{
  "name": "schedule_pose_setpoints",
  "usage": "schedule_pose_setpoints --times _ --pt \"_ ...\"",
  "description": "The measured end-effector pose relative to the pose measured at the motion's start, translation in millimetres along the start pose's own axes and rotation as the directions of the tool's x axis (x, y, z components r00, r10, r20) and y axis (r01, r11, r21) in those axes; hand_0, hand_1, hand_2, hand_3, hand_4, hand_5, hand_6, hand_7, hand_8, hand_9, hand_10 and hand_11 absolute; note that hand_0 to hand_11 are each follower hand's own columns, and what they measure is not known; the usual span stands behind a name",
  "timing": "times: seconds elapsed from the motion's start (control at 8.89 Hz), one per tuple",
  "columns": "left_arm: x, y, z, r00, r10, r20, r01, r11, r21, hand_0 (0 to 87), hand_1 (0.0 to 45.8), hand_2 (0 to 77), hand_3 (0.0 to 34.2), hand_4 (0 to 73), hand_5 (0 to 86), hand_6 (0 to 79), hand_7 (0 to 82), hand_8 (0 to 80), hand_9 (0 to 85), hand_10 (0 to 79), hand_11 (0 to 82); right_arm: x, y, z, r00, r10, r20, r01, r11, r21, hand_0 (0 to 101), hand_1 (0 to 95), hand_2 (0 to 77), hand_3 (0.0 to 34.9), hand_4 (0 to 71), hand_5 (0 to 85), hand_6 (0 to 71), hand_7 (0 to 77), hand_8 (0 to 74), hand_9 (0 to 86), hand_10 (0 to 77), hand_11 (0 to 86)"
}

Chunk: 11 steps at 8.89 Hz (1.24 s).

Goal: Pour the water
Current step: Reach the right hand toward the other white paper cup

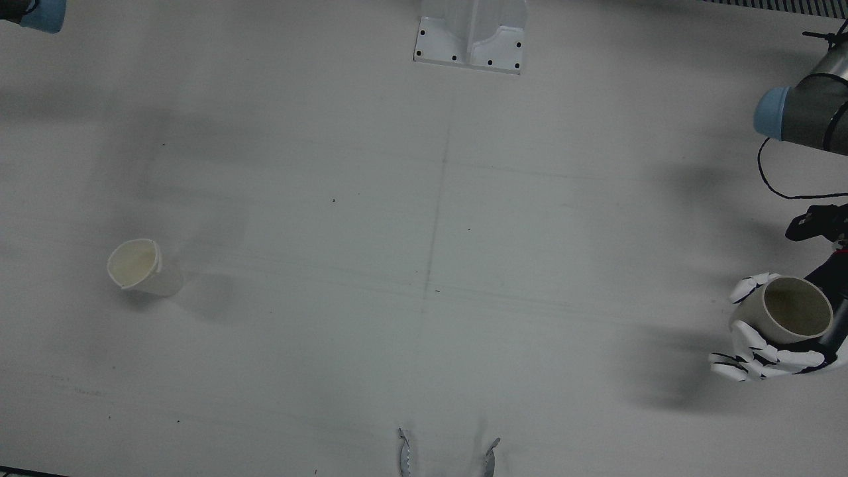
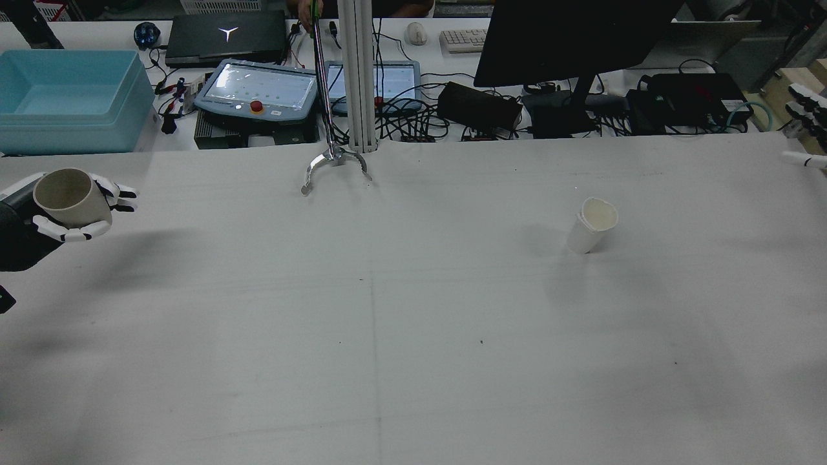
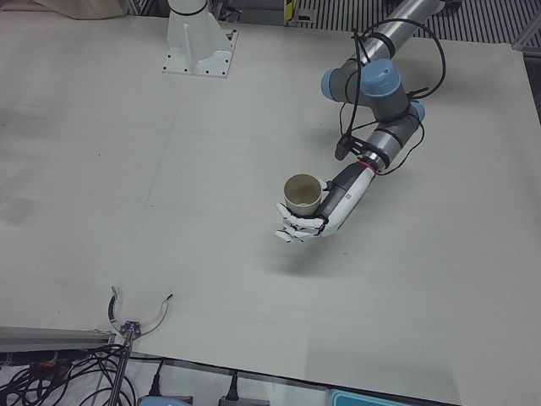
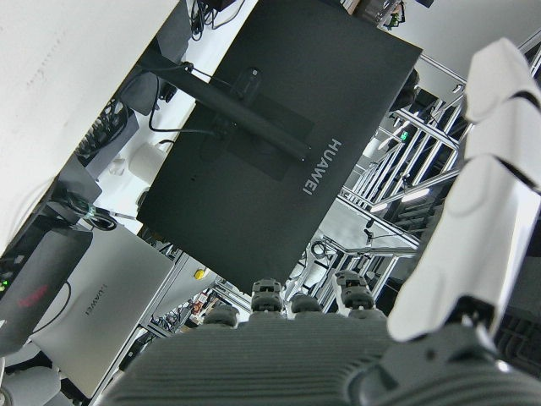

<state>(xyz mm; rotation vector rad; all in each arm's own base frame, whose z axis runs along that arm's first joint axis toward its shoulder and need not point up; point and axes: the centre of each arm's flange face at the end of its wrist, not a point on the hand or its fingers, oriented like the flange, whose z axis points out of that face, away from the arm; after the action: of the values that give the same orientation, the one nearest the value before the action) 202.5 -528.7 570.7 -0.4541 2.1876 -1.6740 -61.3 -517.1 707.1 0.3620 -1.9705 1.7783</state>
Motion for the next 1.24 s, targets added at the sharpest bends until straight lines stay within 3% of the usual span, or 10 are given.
schedule_pose_setpoints --times 0.22,0.56,0.67,0.9,1.01,1.24 --pt "-0.5 -4.8 -2.2 1.0 0.002 0.001 -0.002 1.0 0.005 80.1 24.5 40.9 0.0 62.2 27.3 44.2 54.0 25.1 31.1 20.2 32.7 47.7 39.3 19.6 0.998 0.025 -0.049 -0.028 0.998 -0.055 48 16.9 16.4 0.6 0.5 6.5 3.8 0.5 4.4 4.4 0.0 1.1" --pt "-2.5 -11.4 -0.6 1.0 0.005 0.005 -0.005 1.0 0.014 80.0 24.5 40.9 0.0 62.2 27.3 44.2 54.0 25.1 31.1 20.2 32.7 100.7 100.4 39.2 0.993 0.057 -0.102 -0.07 0.989 -0.132 47 16.9 15.3 0.6 0.5 6.5 5.4 0.5 4.4 3.3 0.0 1.1" --pt "-3.0 -13.2 0.7 1.0 0.005 0.006 -0.005 1.0 0.016 79.9 24.0 40.9 0.0 62.2 27.3 44.2 54.0 25.1 31.1 20.2 32.7 113.6 111.2 38.7 0.991 0.069 -0.112 -0.084 0.987 -0.139 47 12.5 16.9 0.6 0.5 6.5 5.4 0.5 4.4 3.3 0.0 0.5" --pt "-3.6 -17.3 1.4 1.0 0.006 0.006 -0.006 1.0 0.024 80.2 24.0 40.9 0.0 62.2 27.3 44.2 54.0 25.1 31.1 20.2 32.7 134.4 102.7 30.3 0.986 0.084 -0.142 -0.101 0.988 -0.113 46 14.7 16.9 0.6 0.5 5.5 6.5 0.5 4.4 3.8 0.0 1.1" --pt "-4.2 -19.5 1.5 1.0 0.006 0.007 -0.006 1.0 0.028 80.3 24.0 41.5 0.0 62.2 27.3 44.2 54.0 25.1 31.1 20.2 32.7 144.6 90.6 27.1 0.981 0.108 -0.159 -0.124 0.988 -0.09 46 15.8 18.5 0.6 0.5 4.9 4.9 0.5 4.4 3.8 0.0 0.5" --pt "-4.6 -20.8 1.7 1.0 0.007 0.008 -0.007 1.0 0.03 80.3 24.0 41.5 0.0 62.2 27.8 44.2 54.0 25.1 31.1 20.2 32.7 151.7 84.4 28.3 0.968 0.194 -0.159 -0.21 0.973 -0.094 46 16.4 18.5 0.6 0.5 5.5 2.7 0.5 6.0 5.4 0.0 0.5"
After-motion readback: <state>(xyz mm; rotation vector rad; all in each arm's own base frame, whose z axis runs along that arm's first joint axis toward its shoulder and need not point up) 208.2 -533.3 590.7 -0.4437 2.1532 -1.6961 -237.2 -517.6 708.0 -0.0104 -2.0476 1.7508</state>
